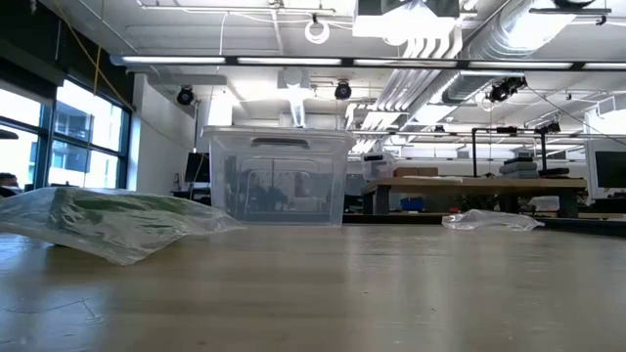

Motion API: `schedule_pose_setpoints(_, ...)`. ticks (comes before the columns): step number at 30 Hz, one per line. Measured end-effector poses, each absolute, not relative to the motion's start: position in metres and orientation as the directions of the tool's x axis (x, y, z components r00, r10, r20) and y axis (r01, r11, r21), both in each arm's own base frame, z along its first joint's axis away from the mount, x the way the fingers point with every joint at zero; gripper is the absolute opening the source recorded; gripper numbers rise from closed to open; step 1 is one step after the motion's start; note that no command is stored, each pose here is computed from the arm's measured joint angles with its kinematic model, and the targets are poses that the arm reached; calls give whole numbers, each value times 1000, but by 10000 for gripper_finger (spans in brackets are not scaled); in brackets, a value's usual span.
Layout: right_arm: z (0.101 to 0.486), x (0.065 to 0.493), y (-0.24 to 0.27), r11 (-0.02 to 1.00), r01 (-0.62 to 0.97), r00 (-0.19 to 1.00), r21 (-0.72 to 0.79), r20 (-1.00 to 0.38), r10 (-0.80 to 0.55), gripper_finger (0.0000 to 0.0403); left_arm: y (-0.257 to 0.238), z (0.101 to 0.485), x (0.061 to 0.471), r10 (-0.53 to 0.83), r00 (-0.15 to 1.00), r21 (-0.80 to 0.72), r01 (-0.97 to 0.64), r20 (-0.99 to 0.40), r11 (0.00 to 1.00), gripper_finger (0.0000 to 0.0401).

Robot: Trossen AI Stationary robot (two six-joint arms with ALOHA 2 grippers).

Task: Roll bandage
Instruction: Roll the dark green bandage

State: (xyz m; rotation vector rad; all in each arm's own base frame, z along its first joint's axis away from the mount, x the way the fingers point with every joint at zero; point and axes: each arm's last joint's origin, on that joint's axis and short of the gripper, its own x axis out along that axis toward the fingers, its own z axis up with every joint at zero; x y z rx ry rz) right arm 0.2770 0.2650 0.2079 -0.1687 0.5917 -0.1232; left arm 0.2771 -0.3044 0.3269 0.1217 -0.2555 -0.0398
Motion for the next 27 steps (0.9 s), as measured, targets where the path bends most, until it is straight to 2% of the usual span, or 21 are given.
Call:
schedule_pose_setpoints(4, 213, 276, 254, 977, 51, 789, -206, -591, -166, 42, -306, 327, 275, -61, 967, 130, 29, 248, 991, 12)
schedule_pose_setpoints(10, 215, 282, 246, 970, 25, 780, -241, -602, -170, 125, -306, 326, 276, -57, 970, 144, 23, 238, 989, 12)
schedule_pose_setpoints(15, 239, 275, 237, 977, 44, 798, -209, -581, -161, 177, -305, 324, 277, -56, 972, 148, 22, 229, 989, 12)
schedule_pose_setpoints(21, 270, 255, 230, 989, 8, 815, -145, -572, -91, 220, -305, 324, 277, -58, 972, 149, 24, 228, 988, 12)
schedule_pose_setpoints(27, 269, 254, 231, 992, -96, 766, -78, -642, 24, 242, -305, 324, 277, -60, 972, 150, 25, 228, 988, 12)
